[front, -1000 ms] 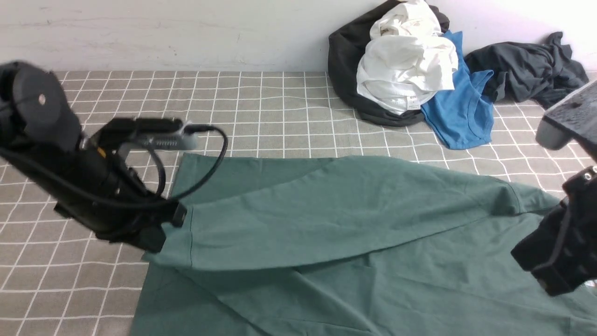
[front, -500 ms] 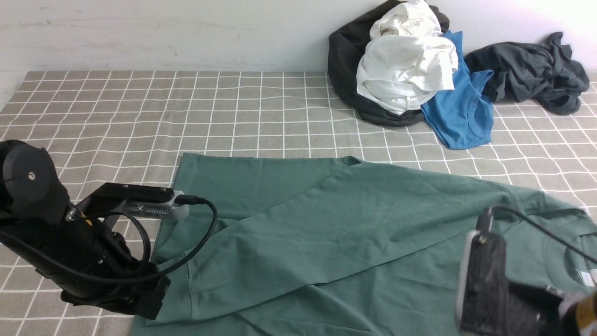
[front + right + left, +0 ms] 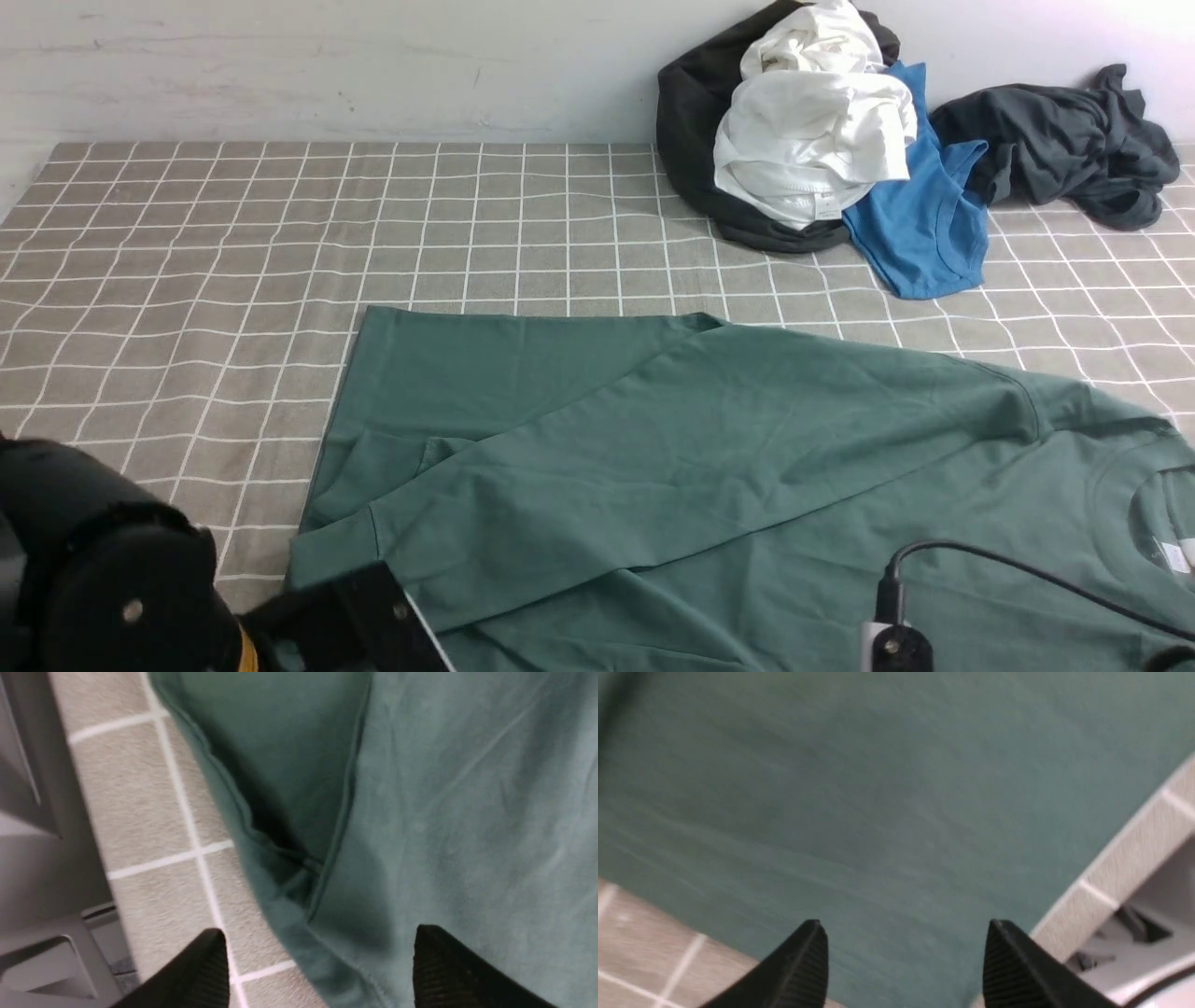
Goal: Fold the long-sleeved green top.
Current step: Use both arms simultaneously to clamp the lower edge of the clothing fabric
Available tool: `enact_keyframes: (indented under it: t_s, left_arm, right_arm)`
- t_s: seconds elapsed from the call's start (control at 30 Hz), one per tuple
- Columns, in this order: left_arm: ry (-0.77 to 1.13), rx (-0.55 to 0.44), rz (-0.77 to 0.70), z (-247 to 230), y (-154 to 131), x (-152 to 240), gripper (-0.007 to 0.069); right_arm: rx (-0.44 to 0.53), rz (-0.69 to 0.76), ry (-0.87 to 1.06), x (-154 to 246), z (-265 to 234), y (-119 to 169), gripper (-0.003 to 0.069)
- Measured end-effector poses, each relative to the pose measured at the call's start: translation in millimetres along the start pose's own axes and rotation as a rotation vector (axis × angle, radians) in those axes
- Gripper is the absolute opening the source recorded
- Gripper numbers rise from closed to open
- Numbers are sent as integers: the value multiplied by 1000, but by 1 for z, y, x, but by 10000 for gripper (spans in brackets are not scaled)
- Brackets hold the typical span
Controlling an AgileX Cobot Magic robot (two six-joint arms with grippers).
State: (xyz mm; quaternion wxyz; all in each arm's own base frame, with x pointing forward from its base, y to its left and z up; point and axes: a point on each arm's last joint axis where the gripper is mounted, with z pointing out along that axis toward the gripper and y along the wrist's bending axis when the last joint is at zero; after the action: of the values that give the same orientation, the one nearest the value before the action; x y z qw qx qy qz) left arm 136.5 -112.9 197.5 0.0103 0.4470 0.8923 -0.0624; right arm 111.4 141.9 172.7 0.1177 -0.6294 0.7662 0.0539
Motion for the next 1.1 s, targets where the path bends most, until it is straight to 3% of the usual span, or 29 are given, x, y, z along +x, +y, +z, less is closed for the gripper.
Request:
enact_keyframes:
  t_s: [0.2, 0.33, 0.47, 0.53, 1.1]
  left_arm:
    - [57, 12, 51, 14, -10, 11, 412]
    - [49, 8, 78, 19, -14, 12, 412]
    - [48, 7, 134, 22, -22, 13, 412]
    - [51, 5, 161, 23, -24, 13, 412]
    - [61, 5, 217, 27, -25, 11, 412]
  right_arm:
    - [8, -30, 47, -4, 24, -7, 441]
    - [4, -17, 59, -10, 26, -10, 319]
    - [28, -12, 70, -22, 18, -19, 78]
    - [33, -10, 95, -28, 10, -24, 31]
    - [85, -30, 158, -56, -27, -44, 25]
